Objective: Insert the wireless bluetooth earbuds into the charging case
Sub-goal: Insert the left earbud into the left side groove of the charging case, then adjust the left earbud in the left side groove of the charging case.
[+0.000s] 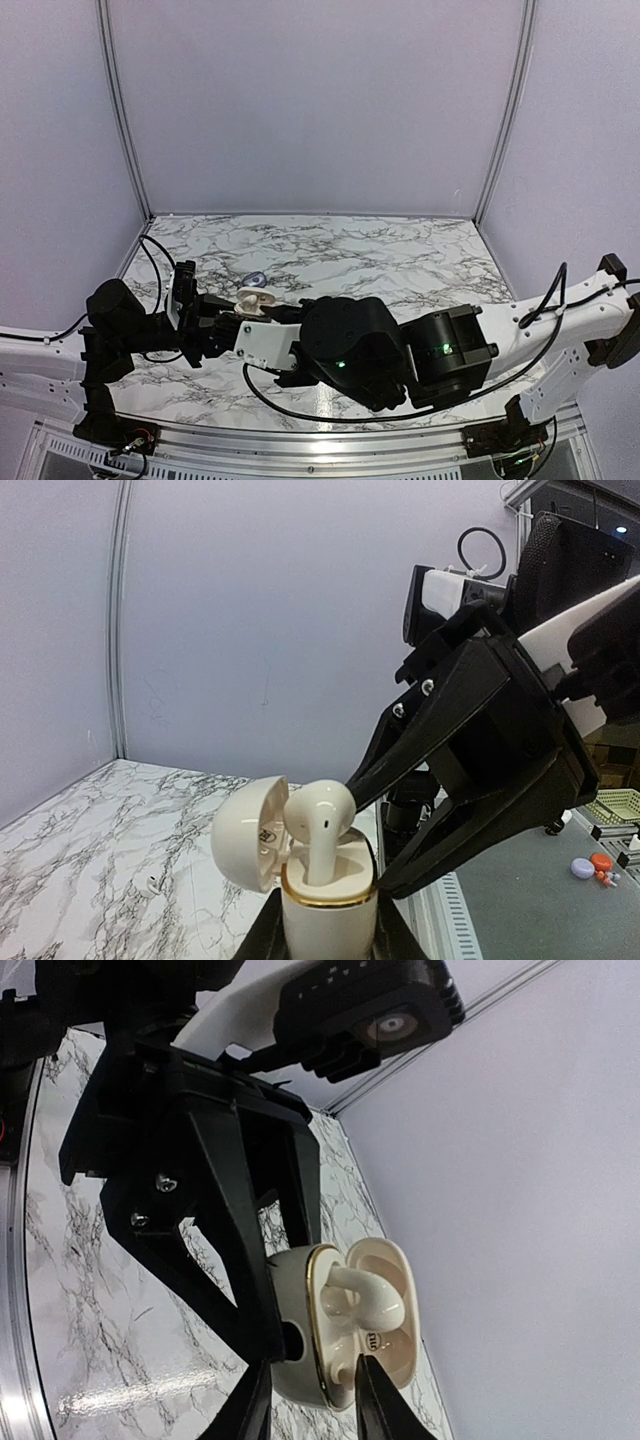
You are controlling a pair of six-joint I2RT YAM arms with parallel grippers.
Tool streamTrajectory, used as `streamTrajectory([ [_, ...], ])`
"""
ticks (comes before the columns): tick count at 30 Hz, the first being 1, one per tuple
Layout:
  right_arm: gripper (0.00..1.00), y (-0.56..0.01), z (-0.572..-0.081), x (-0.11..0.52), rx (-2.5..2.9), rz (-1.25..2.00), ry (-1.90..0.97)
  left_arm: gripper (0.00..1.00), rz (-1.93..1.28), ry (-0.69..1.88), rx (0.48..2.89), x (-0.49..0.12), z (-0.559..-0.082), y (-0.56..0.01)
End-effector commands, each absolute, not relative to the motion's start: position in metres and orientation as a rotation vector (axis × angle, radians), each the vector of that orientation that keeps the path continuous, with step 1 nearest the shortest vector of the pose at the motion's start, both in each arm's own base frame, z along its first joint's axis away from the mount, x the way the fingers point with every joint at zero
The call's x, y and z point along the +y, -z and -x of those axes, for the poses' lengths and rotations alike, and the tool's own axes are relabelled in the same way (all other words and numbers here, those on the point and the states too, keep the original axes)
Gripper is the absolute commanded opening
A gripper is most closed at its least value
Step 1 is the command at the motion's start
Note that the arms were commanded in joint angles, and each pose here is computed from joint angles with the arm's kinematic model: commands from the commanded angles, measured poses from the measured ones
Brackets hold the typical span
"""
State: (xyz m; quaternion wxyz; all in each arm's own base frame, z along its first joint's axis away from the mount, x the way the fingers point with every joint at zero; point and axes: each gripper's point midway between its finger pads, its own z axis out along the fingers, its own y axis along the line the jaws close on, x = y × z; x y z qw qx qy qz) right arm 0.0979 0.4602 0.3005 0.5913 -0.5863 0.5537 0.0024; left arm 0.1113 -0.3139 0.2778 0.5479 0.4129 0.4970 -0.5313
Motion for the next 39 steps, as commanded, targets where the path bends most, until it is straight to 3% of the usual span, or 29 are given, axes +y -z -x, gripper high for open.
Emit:
streamTrajectory([
  [1, 0.30, -0.329, -0.096, 0.449, 1.304, 1.290, -0.105, 0.00, -0.957, 1.275, 1.089, -0.311, -0.108, -0.300],
  [39, 0.20, -0.328, -0.105, 0.467, 1.292, 1.331, -0.174, 0.00, -1.007, 1.287, 1.076, -0.317, -0.104, -0.296],
])
